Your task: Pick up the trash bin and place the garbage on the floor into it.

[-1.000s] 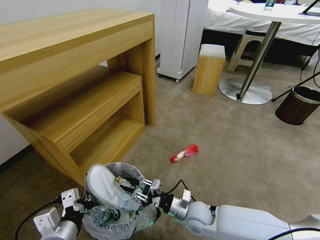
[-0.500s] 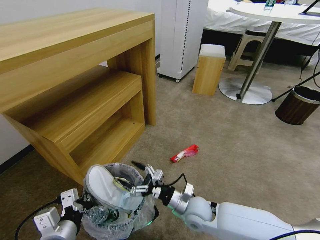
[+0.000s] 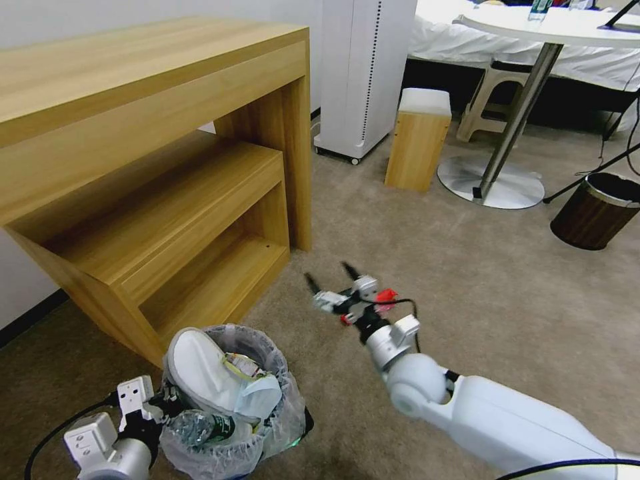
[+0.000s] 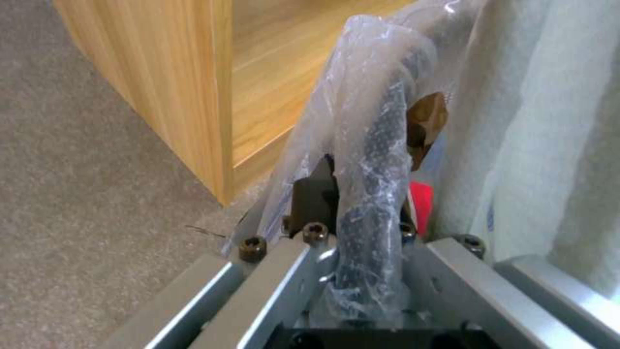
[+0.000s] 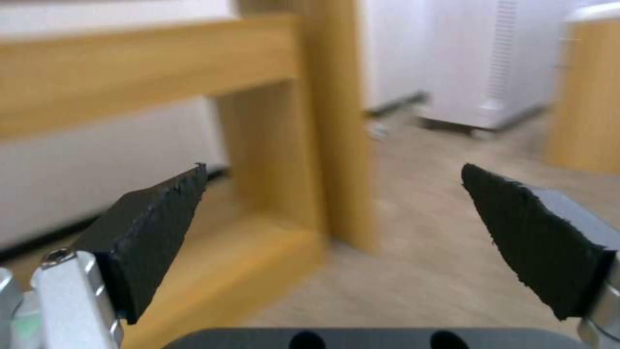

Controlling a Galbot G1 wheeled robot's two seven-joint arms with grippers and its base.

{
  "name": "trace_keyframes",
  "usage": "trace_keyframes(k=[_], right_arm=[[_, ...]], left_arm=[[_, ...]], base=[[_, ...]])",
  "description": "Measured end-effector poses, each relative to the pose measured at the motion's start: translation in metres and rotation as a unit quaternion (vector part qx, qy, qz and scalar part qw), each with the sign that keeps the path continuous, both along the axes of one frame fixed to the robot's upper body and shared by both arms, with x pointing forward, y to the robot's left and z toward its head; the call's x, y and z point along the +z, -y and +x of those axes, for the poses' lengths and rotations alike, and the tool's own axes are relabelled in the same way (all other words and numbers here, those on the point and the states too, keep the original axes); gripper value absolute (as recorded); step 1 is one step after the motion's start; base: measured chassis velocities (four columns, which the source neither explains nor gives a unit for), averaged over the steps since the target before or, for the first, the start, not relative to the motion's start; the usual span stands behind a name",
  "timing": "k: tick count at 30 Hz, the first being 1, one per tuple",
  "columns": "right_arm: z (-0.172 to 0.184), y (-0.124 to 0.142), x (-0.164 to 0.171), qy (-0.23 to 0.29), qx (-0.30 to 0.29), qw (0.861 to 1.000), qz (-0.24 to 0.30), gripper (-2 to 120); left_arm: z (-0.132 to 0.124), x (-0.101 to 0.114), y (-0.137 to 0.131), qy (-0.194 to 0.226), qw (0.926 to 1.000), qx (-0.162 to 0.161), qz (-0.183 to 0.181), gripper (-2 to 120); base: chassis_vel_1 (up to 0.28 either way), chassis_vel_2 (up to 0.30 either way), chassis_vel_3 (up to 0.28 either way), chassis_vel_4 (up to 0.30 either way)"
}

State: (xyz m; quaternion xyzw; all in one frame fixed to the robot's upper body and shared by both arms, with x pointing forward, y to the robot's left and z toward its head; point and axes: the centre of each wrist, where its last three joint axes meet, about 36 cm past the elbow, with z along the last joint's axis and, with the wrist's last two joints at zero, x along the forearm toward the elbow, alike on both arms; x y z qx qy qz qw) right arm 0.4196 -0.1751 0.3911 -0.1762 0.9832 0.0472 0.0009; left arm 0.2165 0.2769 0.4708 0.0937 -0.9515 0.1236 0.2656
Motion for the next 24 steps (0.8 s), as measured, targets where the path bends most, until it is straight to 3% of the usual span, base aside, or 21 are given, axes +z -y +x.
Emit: trace_keyframes(k=[9,13,24], right_arm=[[0.004,0.035,0.005,-0.017,-0.111,0.991,-0.068,100],[0.003,0.057,-0.005,0.009,-0.118,0.989,-0.092,100],[-0.005,0.086,-0.014,0.037,-0.135,0.984,-0.108,100]], left_arm=[[-0.001,-0.001,0.000,-0.001,0.9999,-0.005,0.009,1],[-0.001,0.000,-0.002,0.001,0.9998,-0.007,0.017,1],[-0.004,0.004,0.001,0.016,0.9997,-0.008,0.019,1]], base=[[0.000,0.000,0.000,0.000],[0.000,0.000,0.000,0.000],[0.000,0.000,0.000,0.000]])
